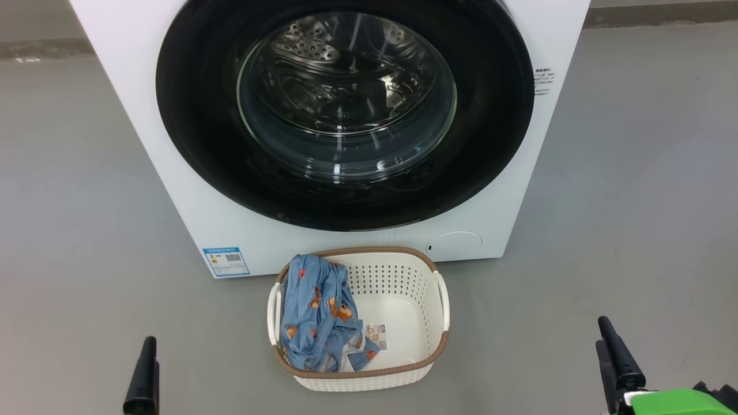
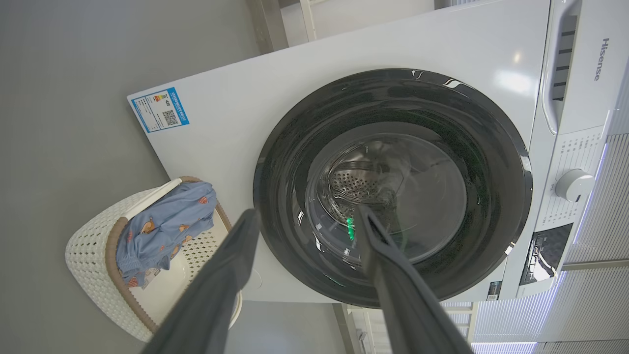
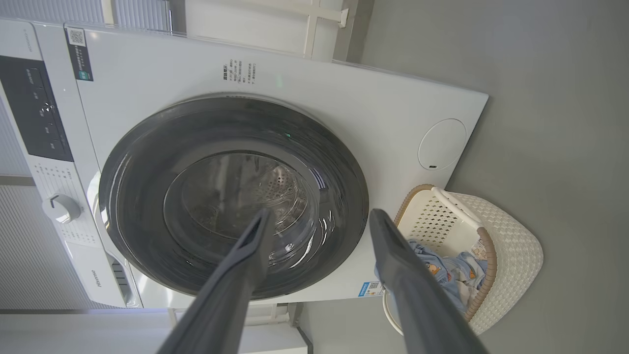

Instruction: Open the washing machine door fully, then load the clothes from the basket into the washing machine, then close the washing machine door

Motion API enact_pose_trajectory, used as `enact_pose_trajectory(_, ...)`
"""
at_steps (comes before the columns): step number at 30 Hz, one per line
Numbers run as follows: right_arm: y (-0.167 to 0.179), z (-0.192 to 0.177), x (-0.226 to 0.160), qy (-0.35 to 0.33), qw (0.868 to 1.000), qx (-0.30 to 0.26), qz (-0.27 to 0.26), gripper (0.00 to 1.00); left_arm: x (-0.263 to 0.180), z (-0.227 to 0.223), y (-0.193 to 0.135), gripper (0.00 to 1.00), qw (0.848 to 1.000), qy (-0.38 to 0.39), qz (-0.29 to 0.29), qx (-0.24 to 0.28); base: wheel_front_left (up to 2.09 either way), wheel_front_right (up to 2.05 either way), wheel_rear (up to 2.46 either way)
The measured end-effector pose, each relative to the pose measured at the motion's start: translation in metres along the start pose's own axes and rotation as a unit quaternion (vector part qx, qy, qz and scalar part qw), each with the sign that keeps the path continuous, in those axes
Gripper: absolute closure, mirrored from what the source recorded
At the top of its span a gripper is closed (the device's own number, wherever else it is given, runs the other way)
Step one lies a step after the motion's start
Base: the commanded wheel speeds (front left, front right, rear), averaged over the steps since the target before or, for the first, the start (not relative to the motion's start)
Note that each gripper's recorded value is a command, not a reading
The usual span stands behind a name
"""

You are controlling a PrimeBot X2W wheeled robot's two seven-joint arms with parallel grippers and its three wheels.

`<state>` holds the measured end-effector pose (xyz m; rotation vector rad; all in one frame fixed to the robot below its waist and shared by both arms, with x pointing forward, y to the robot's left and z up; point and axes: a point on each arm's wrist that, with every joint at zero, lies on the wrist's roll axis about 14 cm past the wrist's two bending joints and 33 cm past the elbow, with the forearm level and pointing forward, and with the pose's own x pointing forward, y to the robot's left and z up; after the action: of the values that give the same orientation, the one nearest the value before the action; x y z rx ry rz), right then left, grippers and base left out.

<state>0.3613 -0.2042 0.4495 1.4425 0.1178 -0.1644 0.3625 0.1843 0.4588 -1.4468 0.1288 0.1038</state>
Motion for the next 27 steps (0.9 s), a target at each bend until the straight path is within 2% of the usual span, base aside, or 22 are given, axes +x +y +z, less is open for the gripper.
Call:
enact_pose_trajectory(11,0.000,-0.003,0.001,0.007,0.996,-0.084,-0.001,0.00,0.000,0.001,-0.004,0.00,0.996,-0.006,-0.004,0.088,0.00,0.00,0.00)
enact_pose_trajectory(27,0.003,-0.009,0.004,0.014,0.982,-0.190,0.007,0.00,-0.006,0.002,-0.003,0.00,0.981,-0.012,-0.005,0.195,0.00,0.00,0.00)
